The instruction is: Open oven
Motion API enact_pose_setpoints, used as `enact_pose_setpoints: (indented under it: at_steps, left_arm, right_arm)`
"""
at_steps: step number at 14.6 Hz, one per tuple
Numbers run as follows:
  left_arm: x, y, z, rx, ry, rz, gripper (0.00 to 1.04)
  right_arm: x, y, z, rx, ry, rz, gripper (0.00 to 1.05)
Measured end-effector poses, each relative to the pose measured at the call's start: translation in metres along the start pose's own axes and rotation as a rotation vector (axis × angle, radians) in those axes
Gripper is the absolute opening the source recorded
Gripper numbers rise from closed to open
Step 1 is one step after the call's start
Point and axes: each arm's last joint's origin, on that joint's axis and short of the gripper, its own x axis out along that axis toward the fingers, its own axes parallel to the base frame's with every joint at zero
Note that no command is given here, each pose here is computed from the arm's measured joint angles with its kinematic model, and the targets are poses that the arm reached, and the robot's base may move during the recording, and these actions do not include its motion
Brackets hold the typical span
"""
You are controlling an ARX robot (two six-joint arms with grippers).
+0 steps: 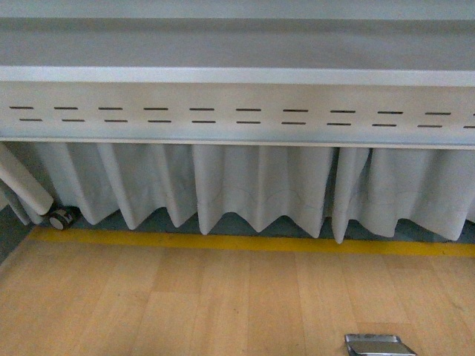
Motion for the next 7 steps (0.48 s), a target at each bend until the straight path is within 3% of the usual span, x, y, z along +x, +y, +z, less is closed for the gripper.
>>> enact_pose_setpoints:
  at_steps: [7]
  left_arm:
    - [0.0,0.0,0.0,0.0,0.0,0.0,0.98]
  right_arm:
    - [0.0,0.0,0.0,0.0,0.0,0.0,0.98]
